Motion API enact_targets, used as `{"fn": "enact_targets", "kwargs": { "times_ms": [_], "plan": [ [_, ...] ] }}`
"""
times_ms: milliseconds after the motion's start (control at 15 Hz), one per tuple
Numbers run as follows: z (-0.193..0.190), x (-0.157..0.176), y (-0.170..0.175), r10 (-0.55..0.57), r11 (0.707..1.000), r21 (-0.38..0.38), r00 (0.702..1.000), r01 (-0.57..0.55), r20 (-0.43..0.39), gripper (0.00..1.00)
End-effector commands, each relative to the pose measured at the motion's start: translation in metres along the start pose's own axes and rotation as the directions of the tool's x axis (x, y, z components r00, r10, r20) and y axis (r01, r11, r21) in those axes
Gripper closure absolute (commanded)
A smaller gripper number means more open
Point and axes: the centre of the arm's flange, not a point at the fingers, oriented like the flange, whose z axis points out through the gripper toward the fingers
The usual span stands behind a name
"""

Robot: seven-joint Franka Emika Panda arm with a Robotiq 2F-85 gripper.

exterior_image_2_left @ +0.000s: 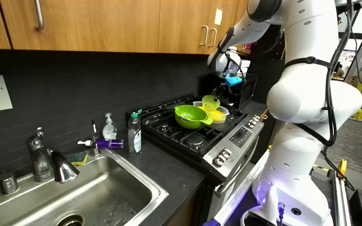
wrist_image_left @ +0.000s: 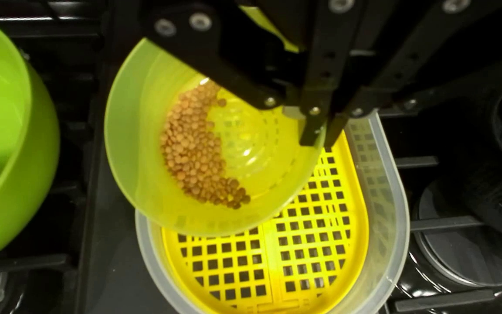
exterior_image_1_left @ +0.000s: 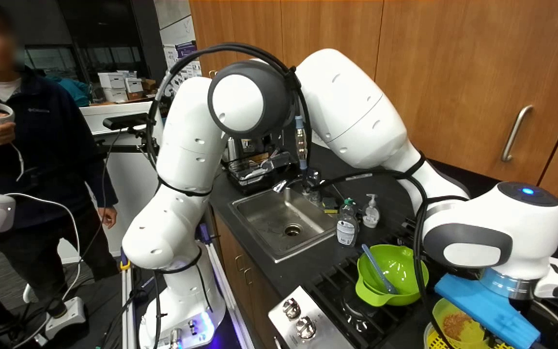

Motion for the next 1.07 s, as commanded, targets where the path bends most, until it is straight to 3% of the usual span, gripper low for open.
{"fn": "enact_targets", "kwargs": {
  "times_ms": [0, 467, 1000],
  "plan": [
    [-0.016, -0.007, -0.022, 0.002, 0.999, -0.045, 1.0, -0.002, 0.006, 0.99],
    [-0.019, -0.003, -0.039, -0.005, 0.996, -0.088, 1.0, 0.006, 0.008, 0.99],
    [-0.042, -0.027, -0.038, 0.055, 0.988, -0.141, 0.997, -0.062, -0.051, 0.99]
  ]
}}
